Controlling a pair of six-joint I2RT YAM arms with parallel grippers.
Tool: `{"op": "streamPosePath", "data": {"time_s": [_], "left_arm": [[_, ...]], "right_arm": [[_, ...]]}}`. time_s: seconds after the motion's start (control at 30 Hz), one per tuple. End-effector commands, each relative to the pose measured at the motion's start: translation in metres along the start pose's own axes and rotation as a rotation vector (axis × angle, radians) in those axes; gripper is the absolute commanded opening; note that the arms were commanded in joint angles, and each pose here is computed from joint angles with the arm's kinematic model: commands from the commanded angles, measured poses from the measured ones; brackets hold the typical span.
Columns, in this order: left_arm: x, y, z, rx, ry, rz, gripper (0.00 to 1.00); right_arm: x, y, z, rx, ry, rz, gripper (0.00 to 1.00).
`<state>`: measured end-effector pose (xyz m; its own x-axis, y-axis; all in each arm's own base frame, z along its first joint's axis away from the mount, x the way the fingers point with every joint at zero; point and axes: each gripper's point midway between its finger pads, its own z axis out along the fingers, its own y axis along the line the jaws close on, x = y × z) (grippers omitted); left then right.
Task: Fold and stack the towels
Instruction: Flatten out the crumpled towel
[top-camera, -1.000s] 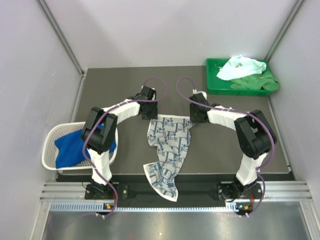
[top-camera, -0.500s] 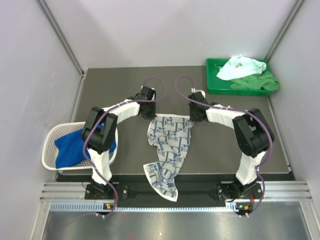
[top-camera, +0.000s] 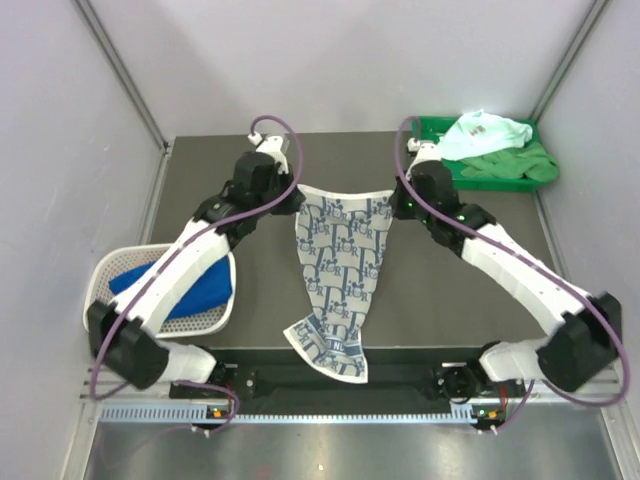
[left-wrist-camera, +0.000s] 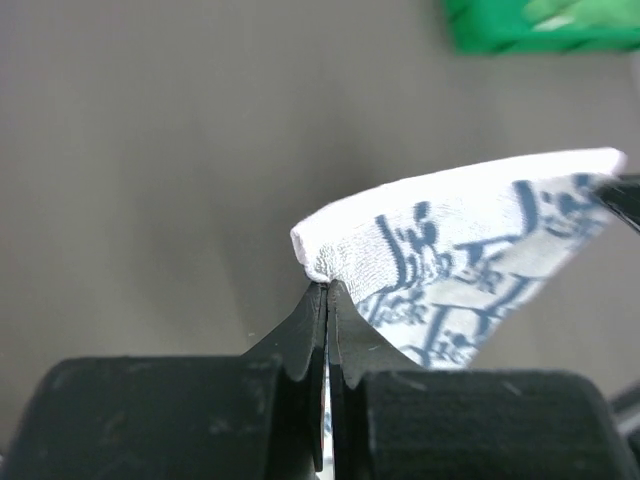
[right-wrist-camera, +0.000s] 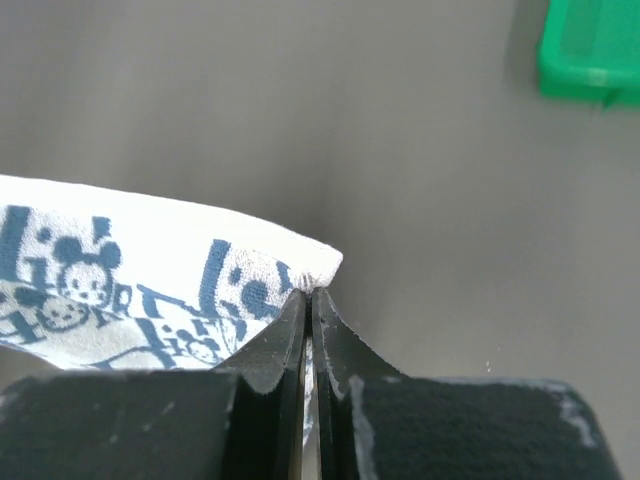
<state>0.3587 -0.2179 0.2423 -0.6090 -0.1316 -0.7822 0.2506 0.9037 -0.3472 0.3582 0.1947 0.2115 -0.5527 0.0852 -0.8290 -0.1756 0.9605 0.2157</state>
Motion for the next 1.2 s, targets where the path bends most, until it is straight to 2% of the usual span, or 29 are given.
{"op": "streamPosePath", "data": {"time_s": [0.0, 0.1, 0.23, 0.33, 0.43, 0.63, 0.77, 0.9, 0.97, 1.0, 1.03, 1.07, 1.1, 1.17], "left_arm": [[-0.018, -0.020, -0.051, 0.068, -0.075, 0.052, 0.00], [-0.036, -0.050, -0.100, 0.178, -0.135, 0.096, 0.00], [-0.055, -0.068, -0.155, 0.276, -0.222, 0.103, 0.00], [-0.075, -0.078, -0.207, 0.346, -0.332, 0.096, 0.00], [-0.088, -0.087, -0.241, 0.405, -0.396, 0.096, 0.00], [-0.103, -0.102, -0.283, 0.498, -0.464, 0.067, 0.00], [-0.111, -0.099, -0.276, 0.468, -0.486, 0.044, 0.00], [-0.121, -0.085, -0.240, 0.360, -0.511, 0.012, 0.00], [-0.126, -0.088, -0.213, 0.330, -0.487, 0.033, 0.00], [-0.140, -0.084, -0.208, 0.288, -0.522, 0.027, 0.00], [-0.143, -0.083, -0.181, 0.249, -0.490, 0.039, 0.00], [-0.148, -0.080, -0.169, 0.221, -0.487, 0.052, 0.00], [-0.166, -0.071, -0.162, 0.193, -0.522, 0.038, 0.00], [-0.170, -0.059, -0.115, 0.204, -0.456, 0.002, 0.00]], "right_arm": [[-0.045, 0.019, -0.055, -0.067, -0.130, -0.041, 0.00], [-0.072, 0.032, -0.101, -0.119, -0.219, -0.058, 0.00], [-0.100, 0.040, -0.159, -0.168, -0.319, -0.059, 0.00], [-0.118, 0.042, -0.205, -0.222, -0.396, -0.044, 0.00], [-0.133, 0.043, -0.242, -0.274, -0.455, -0.030, 0.00], [-0.146, 0.044, -0.289, -0.373, -0.517, -0.012, 0.00], [-0.147, 0.044, -0.281, -0.346, -0.502, -0.030, 0.00], [-0.153, 0.046, -0.247, -0.255, -0.481, -0.059, 0.00], [-0.166, 0.048, -0.234, -0.227, -0.488, -0.076, 0.00], [-0.174, 0.049, -0.217, -0.213, -0.472, -0.084, 0.00], [-0.182, 0.051, -0.206, -0.214, -0.478, -0.085, 0.00], [-0.183, 0.053, -0.176, -0.199, -0.437, -0.099, 0.00], [-0.195, 0.046, -0.163, -0.197, -0.436, -0.092, 0.00], [-0.208, 0.042, -0.131, -0.207, -0.427, -0.076, 0.00]]}}
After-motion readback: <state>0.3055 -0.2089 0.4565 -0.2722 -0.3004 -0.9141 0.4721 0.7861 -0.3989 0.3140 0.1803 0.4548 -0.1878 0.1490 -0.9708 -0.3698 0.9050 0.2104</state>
